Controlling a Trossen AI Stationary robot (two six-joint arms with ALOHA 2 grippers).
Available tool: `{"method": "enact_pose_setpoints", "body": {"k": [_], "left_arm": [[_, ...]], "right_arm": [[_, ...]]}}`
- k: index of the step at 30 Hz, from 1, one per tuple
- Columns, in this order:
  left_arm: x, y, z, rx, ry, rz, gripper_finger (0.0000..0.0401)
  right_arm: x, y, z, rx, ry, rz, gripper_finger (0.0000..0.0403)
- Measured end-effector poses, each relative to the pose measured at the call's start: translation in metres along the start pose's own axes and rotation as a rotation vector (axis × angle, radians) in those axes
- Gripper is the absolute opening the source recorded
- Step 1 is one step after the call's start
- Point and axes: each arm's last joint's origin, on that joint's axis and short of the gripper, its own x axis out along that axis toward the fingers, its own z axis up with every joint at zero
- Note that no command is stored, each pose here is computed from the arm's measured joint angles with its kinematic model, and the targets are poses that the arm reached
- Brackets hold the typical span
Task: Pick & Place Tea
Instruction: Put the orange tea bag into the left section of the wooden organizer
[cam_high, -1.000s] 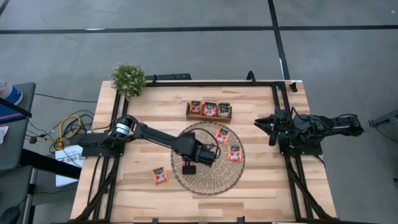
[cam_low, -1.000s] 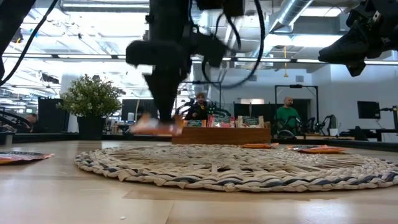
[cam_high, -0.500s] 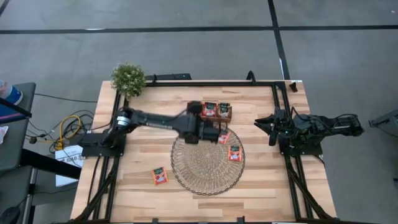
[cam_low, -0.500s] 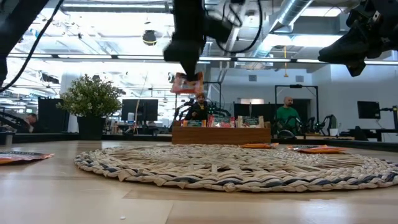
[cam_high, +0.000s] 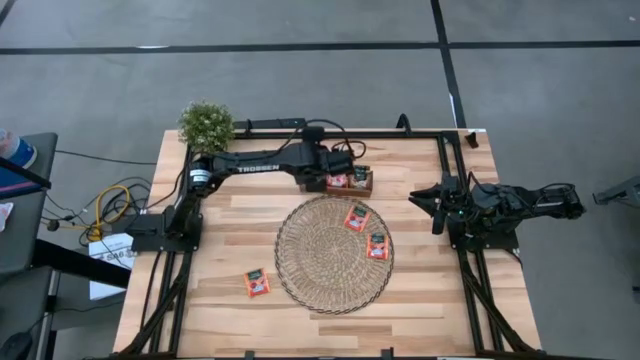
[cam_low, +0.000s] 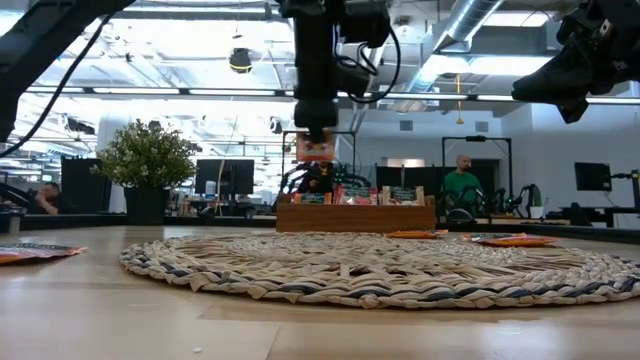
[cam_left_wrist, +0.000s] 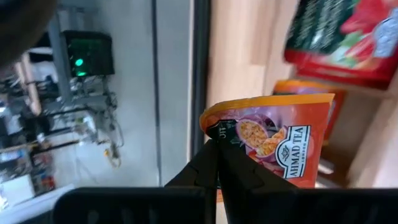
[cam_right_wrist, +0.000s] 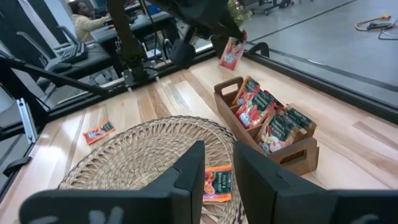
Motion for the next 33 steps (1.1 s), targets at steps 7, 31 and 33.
{"method": "enact_pose_setpoints", "body": {"k": [7,31,33], "left_arm": [[0.010,-0.012,0.000,0.053,0.005,-0.022,0.0000],[0.057,-0.055,-0.012,0.156,0.009,0.048,0.0000],[0.058,-0.057,-0.012,0.156,0.008,0.048,0.0000]], "right_arm": [[0.000,0.000,0.000,0.000,-0.001,-0.002,0.0077],[0.000,0.000,0.000,0.000,-0.001,-0.001,0.0077],[0.000,0.000,0.000,0.000,-0.001,-0.001,0.0077]]}}
